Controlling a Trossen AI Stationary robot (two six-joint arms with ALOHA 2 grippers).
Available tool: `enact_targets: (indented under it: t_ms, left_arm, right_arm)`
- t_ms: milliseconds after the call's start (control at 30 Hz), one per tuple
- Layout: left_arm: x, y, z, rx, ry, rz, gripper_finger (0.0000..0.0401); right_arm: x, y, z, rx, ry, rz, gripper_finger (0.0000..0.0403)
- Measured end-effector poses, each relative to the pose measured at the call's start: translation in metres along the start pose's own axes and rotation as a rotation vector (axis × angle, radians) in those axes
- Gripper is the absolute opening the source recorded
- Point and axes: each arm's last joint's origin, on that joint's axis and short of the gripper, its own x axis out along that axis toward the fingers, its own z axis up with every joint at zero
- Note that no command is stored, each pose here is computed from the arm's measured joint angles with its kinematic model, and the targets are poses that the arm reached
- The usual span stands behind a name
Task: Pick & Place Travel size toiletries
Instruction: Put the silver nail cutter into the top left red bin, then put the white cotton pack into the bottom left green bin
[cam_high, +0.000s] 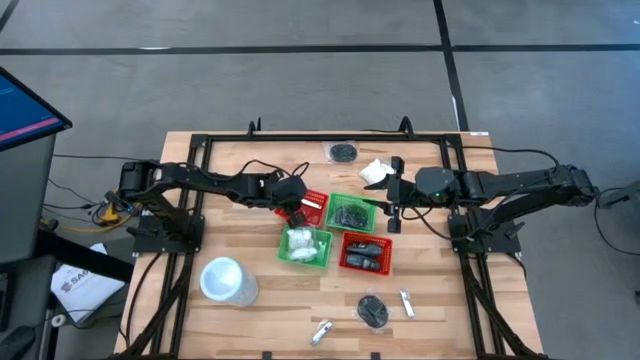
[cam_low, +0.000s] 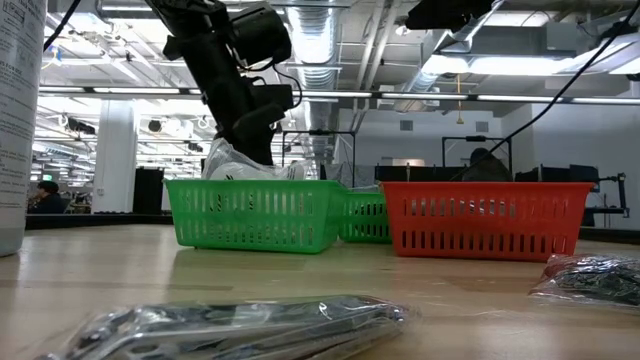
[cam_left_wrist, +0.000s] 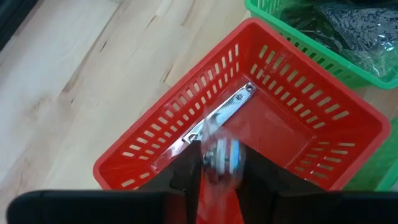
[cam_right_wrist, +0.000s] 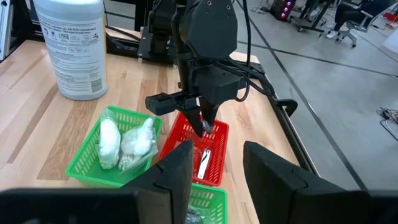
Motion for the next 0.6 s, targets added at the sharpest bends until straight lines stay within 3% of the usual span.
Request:
enact_targets:
  t_ms: [367, 600]
  left_arm:
    - [0.0, -0.0006, 0.0026, -0.008, -0.026, -0.006, 0.0087]
    - [-0.0001, -0.0011, 0.0042, -0.031, -0.042, -0.011, 0.0114]
  right_arm:
    - [0.0, -0.0001, 0.0001, 0.002, 0.0, 0.0, 0.0131]
    - [0.0, -0.0001, 0.0, 0.001, 0.0, 0.0, 0.0131]
